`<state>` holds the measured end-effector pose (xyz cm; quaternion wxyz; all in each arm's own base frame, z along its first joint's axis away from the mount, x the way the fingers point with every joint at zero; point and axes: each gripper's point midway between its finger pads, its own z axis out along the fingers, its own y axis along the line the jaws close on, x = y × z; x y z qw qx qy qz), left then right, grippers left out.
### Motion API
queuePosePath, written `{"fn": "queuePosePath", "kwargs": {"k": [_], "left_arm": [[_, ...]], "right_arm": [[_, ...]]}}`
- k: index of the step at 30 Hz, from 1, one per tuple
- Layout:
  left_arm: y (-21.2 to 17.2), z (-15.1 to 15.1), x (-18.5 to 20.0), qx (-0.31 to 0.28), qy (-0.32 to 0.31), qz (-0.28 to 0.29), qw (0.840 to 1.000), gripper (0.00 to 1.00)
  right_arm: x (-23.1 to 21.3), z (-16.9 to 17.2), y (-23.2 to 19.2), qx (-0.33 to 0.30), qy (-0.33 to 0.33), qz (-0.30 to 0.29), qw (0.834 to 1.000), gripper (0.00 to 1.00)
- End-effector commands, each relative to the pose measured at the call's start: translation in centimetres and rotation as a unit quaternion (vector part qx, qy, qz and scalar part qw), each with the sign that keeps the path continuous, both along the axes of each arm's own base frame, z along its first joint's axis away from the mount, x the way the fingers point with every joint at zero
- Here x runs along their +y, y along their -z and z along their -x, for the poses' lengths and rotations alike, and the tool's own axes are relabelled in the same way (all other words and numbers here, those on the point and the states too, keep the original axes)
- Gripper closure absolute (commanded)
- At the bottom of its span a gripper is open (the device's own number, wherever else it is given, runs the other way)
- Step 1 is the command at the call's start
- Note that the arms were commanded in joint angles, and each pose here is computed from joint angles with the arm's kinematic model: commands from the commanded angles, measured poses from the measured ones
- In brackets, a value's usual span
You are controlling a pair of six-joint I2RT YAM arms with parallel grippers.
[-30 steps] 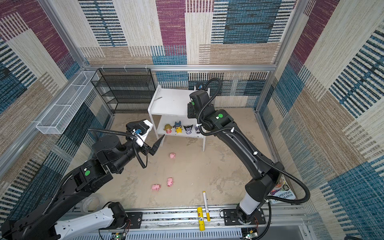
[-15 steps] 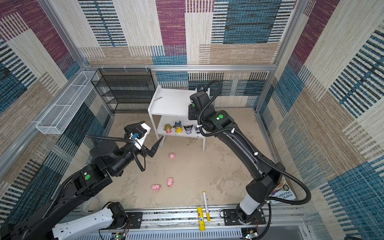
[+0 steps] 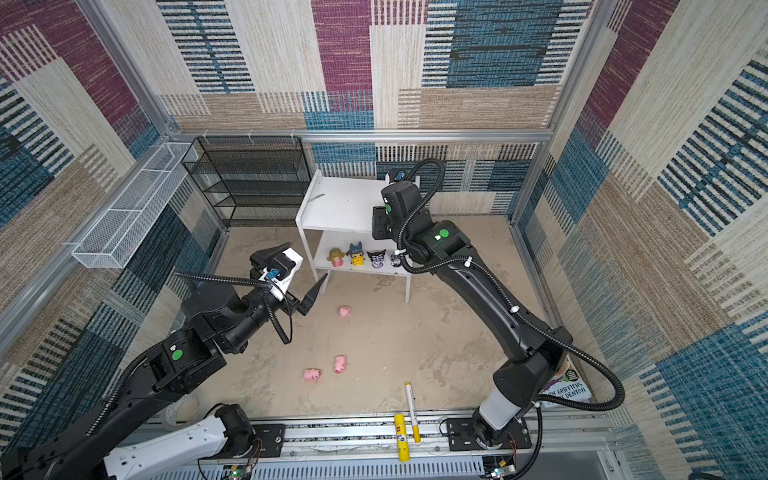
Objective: Place and organize the plastic toys onto the shelf
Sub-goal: 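Lower the pink pig onto the shelf's top tier and open the right gripper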
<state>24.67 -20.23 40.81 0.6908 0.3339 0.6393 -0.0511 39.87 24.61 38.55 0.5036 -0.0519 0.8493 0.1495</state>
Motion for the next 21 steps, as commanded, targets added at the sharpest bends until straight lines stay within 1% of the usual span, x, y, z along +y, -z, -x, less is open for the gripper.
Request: {"fn": "queuePosePath", "kwargs": {"k": [1, 10, 12, 15, 17, 18, 21], "left_arm": [[-1.0, 0.0, 0.1, -0.020, -0.001, 0.009, 1.000, 0.01], [-0.9, -0.2, -0.3, -0.019, 0.002, 0.010, 1.000, 0.01], [-1.0, -0.2, -0.2, -0.019, 0.002, 0.010, 1.000, 0.01], [-0.8, -0.2, -0.2, -0.018, 0.001, 0.008, 1.000, 0.01], [-0.8, -0.2, -0.2, -0.017, 0.000, 0.007, 1.000, 0.01], [-0.8, -0.2, -0.2, -0.017, 0.000, 0.007, 1.000, 0.01], [-0.9, -0.1, -0.1, -0.019, -0.001, 0.010, 1.000, 0.01]], "right_arm": [[0.3, 0.2, -1.2, -0.014, -0.004, -0.024, 1.000, 0.49], [0.6, 1.5, -2.3, -0.023, -0.026, -0.042, 0.999, 0.48], [0.2, 1.4, -2.8, -0.033, -0.020, -0.041, 0.998, 0.43], [-0.2, 1.0, -3.6, -0.039, -0.005, -0.041, 0.998, 0.28], [0.0, 0.4, -3.5, -0.026, -0.002, -0.030, 0.999, 0.22], [0.0, 0.1, -3.4, -0.016, 0.001, -0.021, 1.000, 0.19], [0.5, -1.0, -2.4, 0.014, 0.005, 0.011, 1.000, 0.16]]}}
